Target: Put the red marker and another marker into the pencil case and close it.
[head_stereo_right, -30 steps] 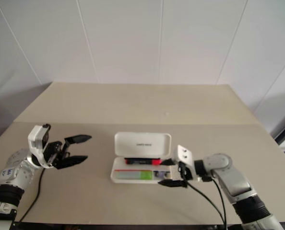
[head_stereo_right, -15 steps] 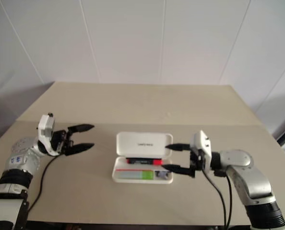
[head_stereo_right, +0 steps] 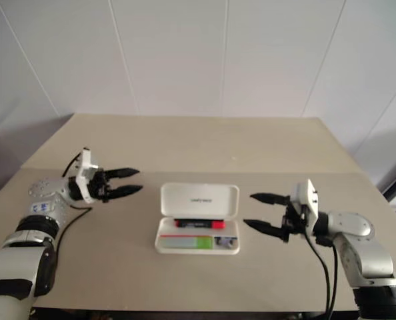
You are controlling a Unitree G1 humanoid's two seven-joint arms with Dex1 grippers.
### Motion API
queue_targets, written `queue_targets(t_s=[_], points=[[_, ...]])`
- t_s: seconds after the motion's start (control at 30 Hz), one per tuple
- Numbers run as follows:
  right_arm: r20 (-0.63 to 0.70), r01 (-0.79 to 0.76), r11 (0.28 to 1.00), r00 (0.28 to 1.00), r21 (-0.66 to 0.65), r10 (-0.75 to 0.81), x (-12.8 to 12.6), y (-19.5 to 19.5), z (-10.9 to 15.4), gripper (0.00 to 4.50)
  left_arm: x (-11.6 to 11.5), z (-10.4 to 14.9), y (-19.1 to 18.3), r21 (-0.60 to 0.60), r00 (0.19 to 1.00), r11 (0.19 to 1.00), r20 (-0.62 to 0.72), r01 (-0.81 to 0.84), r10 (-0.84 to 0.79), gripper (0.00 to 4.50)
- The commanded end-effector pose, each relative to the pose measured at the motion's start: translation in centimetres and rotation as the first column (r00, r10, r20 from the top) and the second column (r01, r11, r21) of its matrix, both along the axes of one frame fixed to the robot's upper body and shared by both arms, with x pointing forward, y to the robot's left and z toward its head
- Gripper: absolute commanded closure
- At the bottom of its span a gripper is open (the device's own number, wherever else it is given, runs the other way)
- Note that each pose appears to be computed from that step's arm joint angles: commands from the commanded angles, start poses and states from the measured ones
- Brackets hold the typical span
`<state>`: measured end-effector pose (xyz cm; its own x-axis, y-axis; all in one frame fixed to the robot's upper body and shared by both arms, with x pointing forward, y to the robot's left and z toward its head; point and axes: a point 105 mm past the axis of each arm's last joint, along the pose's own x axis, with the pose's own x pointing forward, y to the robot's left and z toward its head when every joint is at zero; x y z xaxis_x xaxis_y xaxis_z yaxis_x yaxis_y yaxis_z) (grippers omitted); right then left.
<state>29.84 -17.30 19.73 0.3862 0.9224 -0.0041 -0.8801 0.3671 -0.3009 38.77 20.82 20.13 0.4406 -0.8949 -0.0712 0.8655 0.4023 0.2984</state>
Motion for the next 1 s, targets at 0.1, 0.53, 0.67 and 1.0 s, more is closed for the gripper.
queue_targets(t_s=[0.1,0.53,0.67,1.0], points=[[0.047,0.020,1.000,0.999,-0.005,-0.020,-0.2,-0.6,1.0,0.00,0.7,0.2,-0.9,0.056,1.000,0.998,0.017,-0.009,0.008,3.72],[0.017,0.004,1.000,1.000,-0.010,-0.004,-0.4,-4.3,0.5,0.00,2.6,-0.6,-4.7,0.142,0.999,0.989,0.021,-0.035,0.032,4.45],[0.003,-0.024,1.000,1.000,0.010,0.024,-0.7,-5.4,0.8,0.00,2.6,0.7,-5.9,0.055,1.000,0.998,0.009,0.010,-0.010,4.45],[-0.019,-0.034,0.999,0.999,0.001,0.034,-0.2,-7.0,1.1,0.00,0.5,1.4,-7.4,0.034,0.966,0.967,-0.053,0.253,-0.251,4.45]])
